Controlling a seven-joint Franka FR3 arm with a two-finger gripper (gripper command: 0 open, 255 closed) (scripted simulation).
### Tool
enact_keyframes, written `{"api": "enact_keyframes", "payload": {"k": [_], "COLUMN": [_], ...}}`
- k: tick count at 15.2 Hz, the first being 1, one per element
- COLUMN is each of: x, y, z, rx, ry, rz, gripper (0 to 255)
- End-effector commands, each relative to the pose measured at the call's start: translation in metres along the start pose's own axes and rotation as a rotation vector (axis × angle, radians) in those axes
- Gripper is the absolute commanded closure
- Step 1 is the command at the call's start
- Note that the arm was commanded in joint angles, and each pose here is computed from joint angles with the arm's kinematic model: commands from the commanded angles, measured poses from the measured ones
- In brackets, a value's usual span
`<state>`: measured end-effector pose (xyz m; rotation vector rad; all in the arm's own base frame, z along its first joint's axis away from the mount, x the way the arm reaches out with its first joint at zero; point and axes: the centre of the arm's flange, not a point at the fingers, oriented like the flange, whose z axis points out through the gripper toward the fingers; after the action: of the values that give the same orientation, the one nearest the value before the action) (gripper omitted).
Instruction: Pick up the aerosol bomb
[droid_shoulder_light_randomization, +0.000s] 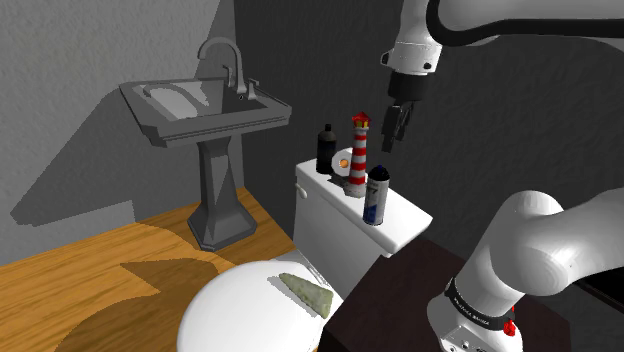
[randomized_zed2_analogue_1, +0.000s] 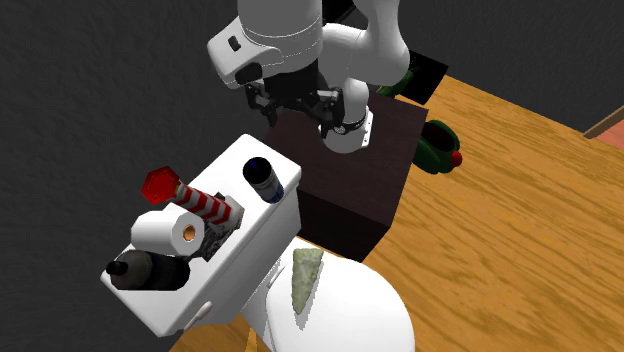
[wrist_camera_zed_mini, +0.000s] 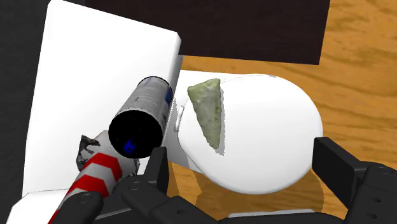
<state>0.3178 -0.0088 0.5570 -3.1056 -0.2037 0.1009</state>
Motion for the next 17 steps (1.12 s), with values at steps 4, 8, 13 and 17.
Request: {"api": "enact_keyframes", "payload": {"k": [4, 8, 13, 17], "x": [0.02, 0.044, 0.069, 0.07], "y": [0.009, 0.023, 0.042, 0.043], "z": [0.032, 0.074, 0.122, 0.143], "rx": [-0.086, -0.201, -0.328, -0.328], "ry": [-0.063, -0.147, -0.24, -0.24], "rz": [-0.067, -0.156, -0.254, -0.254], "gripper": [0, 0, 0, 0]}}
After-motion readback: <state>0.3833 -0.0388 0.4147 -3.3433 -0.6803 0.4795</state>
